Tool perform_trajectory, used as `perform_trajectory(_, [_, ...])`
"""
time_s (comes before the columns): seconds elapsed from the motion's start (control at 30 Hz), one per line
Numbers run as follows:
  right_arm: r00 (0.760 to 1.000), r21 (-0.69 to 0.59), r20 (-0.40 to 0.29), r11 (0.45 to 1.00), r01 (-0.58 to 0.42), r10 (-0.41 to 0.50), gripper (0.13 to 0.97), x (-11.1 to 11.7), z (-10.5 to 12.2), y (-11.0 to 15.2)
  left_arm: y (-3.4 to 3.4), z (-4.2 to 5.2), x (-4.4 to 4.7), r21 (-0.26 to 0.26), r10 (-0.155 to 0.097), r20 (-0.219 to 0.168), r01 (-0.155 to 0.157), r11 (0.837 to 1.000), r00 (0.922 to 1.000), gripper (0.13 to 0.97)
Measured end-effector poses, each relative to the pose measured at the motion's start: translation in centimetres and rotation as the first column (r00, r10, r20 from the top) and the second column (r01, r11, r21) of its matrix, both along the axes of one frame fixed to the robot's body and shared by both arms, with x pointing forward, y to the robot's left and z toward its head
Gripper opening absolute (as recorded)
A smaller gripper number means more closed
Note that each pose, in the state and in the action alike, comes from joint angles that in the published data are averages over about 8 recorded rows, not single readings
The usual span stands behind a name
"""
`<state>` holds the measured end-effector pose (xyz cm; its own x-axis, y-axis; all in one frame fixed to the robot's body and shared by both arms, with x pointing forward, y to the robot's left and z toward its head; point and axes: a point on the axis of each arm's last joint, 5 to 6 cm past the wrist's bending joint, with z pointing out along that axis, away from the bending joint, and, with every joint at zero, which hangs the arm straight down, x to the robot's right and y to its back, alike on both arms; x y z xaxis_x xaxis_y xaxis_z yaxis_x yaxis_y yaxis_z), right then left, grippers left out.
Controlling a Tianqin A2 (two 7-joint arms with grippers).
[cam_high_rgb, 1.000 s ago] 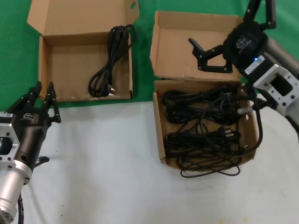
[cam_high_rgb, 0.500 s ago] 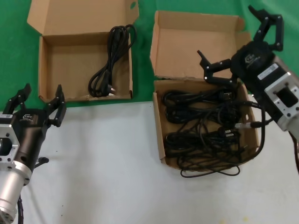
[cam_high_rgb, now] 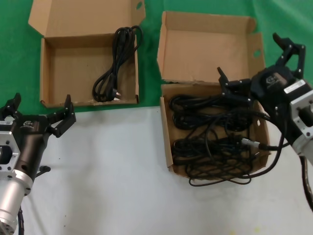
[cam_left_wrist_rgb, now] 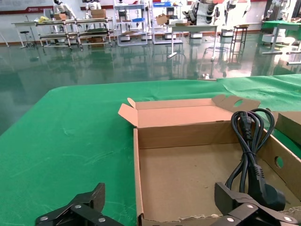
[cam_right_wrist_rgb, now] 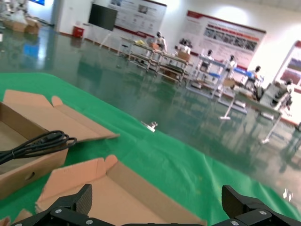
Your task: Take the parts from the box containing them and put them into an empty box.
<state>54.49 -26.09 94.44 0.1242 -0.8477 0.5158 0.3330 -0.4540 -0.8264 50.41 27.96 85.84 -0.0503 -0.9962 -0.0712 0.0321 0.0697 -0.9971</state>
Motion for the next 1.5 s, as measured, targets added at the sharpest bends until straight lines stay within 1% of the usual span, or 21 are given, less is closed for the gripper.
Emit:
perform_trajectory(0.03, [1.0, 0.012, -0.008, 1.0, 0.004, -0.004, 0.966, -0.1, -0.2, -0.1, 0.0, -0.01, 0.0, 0.0, 0.0, 0.0, 0.0, 1.0, 1.0, 0.705])
perform_trajectory(0.3, [0.997, 0.111, -0.074, 0.993, 0.04, -0.032, 0.966, -0.7, -2.2, -0.5, 0.02, -0.08, -0.04, 0.0, 0.004, -0.002, -0.004, 1.0, 1.0, 0.856])
perform_trajectory(0.33, [0.996, 0.122, -0.082, 0.991, 0.045, -0.035, 0.966, -0.7, -2.4, -0.5, 0.02, -0.09, -0.05, 0.0, 0.004, -0.002, -0.004, 1.0, 1.0, 0.856])
perform_trajectory(0.6, [0.987, 0.215, -0.149, 0.972, 0.093, -0.061, 0.966, -1.5, -4.4, -1.0, 0.04, -0.17, -0.09, 0.0, 0.008, -0.005, -0.008, 1.0, 1.0, 0.943])
perform_trajectory(0.9, [0.97, 0.311, -0.226, 0.937, 0.157, -0.088, 0.966, -2.5, -6.6, -1.5, 0.06, -0.25, -0.14, 0.0, 0.012, -0.007, -0.012, 1.0, 0.9999, 0.966])
perform_trajectory(1.1, [0.957, 0.362, -0.271, 0.911, 0.2, -0.102, 0.966, -3.2, -7.9, -1.7, 0.08, -0.3, -0.16, 0.0, 0.014, -0.008, -0.014, 1.0, 0.9999, 0.966])
perform_trajectory(1.23, [0.953, 0.374, -0.282, 0.903, 0.211, -0.106, 0.966, -3.3, -8.3, -1.8, 0.08, -0.31, -0.17, 0.0, 0.015, -0.009, -0.015, 1.0, 0.9999, 0.966])
perform_trajectory(1.5, [0.953, 0.376, -0.284, 0.902, 0.213, -0.107, 0.966, -3.4, -8.3, -1.8, 0.08, -0.32, -0.17, 0.0, 0.015, -0.009, -0.015, 1.0, 0.9999, 0.966])
